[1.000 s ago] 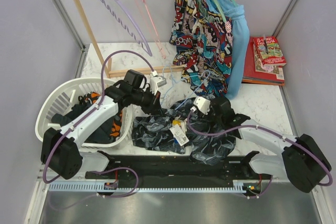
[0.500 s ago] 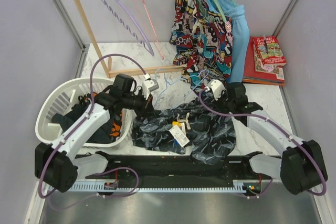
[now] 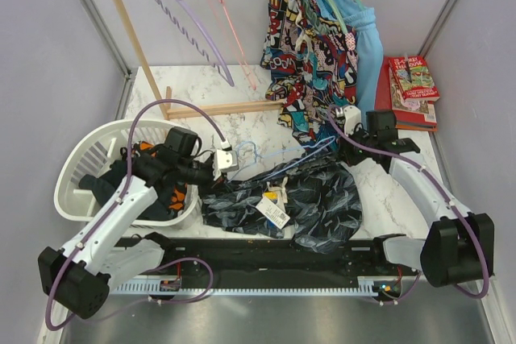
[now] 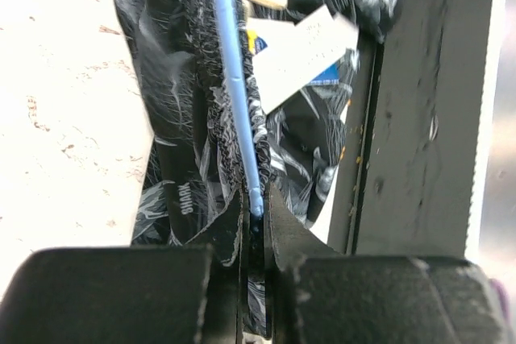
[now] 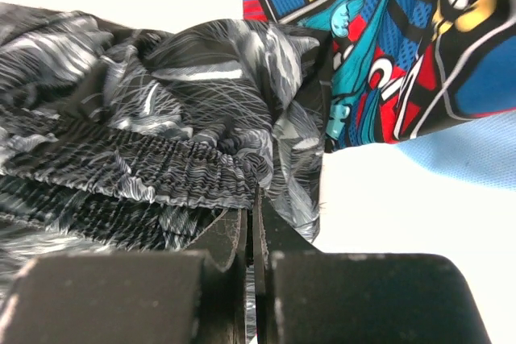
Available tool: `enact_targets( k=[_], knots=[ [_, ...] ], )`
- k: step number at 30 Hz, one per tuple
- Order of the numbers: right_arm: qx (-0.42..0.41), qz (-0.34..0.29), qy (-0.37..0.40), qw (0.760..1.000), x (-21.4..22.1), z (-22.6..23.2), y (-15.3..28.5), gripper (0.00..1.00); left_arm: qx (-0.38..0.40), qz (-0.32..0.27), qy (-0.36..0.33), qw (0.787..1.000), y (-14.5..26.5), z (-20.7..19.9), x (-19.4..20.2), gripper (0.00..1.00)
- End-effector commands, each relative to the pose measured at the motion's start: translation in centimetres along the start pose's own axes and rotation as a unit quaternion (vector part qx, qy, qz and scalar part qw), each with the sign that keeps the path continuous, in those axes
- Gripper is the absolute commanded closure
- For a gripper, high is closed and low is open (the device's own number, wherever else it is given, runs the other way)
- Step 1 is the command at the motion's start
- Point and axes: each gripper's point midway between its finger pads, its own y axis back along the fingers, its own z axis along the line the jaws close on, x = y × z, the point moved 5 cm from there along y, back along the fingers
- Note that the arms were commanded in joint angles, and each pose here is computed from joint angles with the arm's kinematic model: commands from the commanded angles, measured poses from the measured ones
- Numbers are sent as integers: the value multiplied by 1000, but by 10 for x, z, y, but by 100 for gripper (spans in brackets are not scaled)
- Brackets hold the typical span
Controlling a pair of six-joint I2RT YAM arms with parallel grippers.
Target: Place the shorts on the hanger
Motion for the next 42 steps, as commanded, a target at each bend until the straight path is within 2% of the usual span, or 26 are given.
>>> enact_targets(
  k=[1,11,15,19,23,24,25,26,28,29,36,42],
  knots=[
    [60,-15,-14,998,-19,-25,20,100,20,88,-30,996,10,-15,34,98],
    [75,-31,10,997,-36,-20,54,100,-10,168,-11,986,1,6,41,98],
    [73,-40,24,996,-45,-17,70,100,-19,216,-8,976,-6,17,44,98],
    [47,-38,32,998,-50,-7,81,100,-27,191,-2,981,-11,27,16,98],
    [-28,-19,35,999,-49,20,85,99,-14,175,-25,984,-23,16,-27,98],
    [-39,-16,36,998,-50,24,87,94,-10,169,-25,985,-25,14,-35,98],
    [-53,-15,40,998,-52,29,88,84,-8,157,-31,987,-25,16,-50,98],
    [-64,-16,41,997,-57,33,91,62,0,152,-36,988,-27,12,-56,98],
    [-74,-28,42,996,-66,36,96,54,5,149,-50,988,-26,12,-66,98],
    [-71,-44,49,995,-78,35,103,46,5,148,-58,987,-25,11,-69,98],
    [-104,-93,123,983,-107,44,125,27,7,129,-67,989,-18,8,-82,98],
    [-193,-127,199,952,-116,80,131,23,26,108,-67,992,-16,1,-88,98]
  ],
)
